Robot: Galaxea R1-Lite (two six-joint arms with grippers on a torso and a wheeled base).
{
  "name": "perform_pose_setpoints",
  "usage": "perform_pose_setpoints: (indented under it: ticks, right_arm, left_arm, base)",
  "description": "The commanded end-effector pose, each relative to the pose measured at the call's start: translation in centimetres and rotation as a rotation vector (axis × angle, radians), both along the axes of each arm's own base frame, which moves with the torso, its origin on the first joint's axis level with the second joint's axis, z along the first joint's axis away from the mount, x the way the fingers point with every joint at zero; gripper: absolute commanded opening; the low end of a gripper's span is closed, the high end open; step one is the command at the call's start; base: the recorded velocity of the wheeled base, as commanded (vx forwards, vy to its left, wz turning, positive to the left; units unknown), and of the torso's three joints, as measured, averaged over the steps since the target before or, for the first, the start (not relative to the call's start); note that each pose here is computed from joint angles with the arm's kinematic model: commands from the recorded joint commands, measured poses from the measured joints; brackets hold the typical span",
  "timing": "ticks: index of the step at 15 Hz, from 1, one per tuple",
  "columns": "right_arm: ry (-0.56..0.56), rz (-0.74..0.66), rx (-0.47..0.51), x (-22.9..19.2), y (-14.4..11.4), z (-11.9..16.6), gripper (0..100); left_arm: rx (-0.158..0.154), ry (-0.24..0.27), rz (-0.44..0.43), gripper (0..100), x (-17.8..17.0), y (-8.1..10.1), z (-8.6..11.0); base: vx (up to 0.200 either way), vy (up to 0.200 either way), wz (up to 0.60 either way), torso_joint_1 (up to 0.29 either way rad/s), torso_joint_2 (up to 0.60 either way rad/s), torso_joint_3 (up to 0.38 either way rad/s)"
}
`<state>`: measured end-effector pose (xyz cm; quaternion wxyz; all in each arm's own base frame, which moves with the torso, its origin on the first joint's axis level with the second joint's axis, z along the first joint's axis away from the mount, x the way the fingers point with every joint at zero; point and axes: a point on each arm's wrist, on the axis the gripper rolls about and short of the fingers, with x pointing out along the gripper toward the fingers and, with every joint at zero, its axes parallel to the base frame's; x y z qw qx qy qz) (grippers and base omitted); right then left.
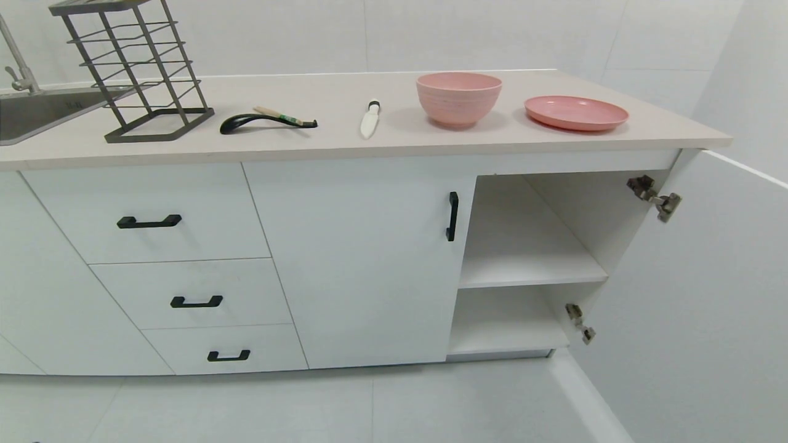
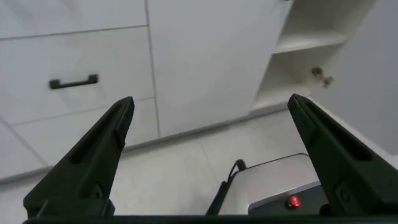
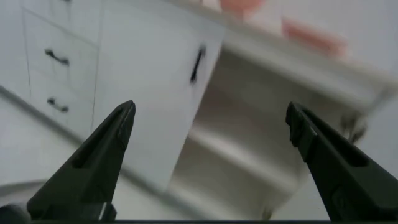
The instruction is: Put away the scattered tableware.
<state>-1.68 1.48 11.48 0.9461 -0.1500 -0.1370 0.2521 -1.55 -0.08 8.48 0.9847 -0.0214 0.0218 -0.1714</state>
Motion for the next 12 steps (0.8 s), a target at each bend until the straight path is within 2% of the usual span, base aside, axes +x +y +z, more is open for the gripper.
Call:
perform_pose_setpoints:
  ticks: [1,2,3,4,5,6,7,9,11,12]
  right_arm:
    - [0.234,-0.098,0.049,-0.05,-0.19,-2.76,100]
    - [0.302,-0.097,0.081,-0.03,-0.19,-3.24,100]
    - [0.286,-0.097,0.089,-0.02,-0.19,-3.04,100]
    - [0.277,-0.156,0.098,0.02,-0.3,-2.99,100]
    - [0.273,-0.282,0.117,0.11,-0.58,-2.99,100]
    - [0.27,-0.359,0.12,0.16,-0.74,-3.0,100]
    - [0.27,-0.373,0.12,0.16,-0.78,-3.02,100]
    - [0.279,-0.381,0.134,0.17,-0.8,-3.07,100]
    - [0.308,-0.382,0.21,0.17,-0.81,-3.1,100]
    - [0.33,-0.413,0.273,0.19,-0.88,-3.14,100]
  left_arm:
    - [0.005,0.004,0.091,100,0.02,-0.09,-0.14]
    - [0.009,0.001,0.124,100,0.02,-0.12,-0.15]
    - [0.012,-0.028,0.186,100,-0.21,-0.18,-0.21]
    - [0.055,-0.098,0.251,100,-0.71,-0.21,-0.37]
    - [0.107,-0.05,0.328,100,-0.72,0.06,-0.97]
    - [0.068,-0.043,0.349,100,-0.72,0.09,-0.96]
    - [0.056,-0.047,0.335,100,-0.73,0.06,-0.93]
    - [0.063,-0.046,0.333,100,-0.72,0.05,-0.93]
    - [0.061,-0.046,0.335,100,-0.72,0.06,-0.93]
    - [0.051,-0.044,0.337,100,-0.72,0.06,-0.93]
  base:
    - [0.0,0.0,0.0,0.0,0.0,0.0]
    - [0.0,0.0,0.0,0.0,0.0,0.0]
    - [0.0,0.0,0.0,0.0,0.0,0.0]
    - [0.0,0.0,0.0,0.0,0.0,0.0]
    - [0.0,0.0,0.0,0.0,0.0,0.0]
    - [0.0,0.0,0.0,0.0,0.0,0.0]
    - [0.0,0.0,0.0,0.0,0.0,0.0]
    - [0.0,0.0,0.0,0.0,0.0,0.0]
    - [0.0,0.0,0.0,0.0,0.0,0.0]
    - [0.0,0.0,0.0,0.0,0.0,0.0]
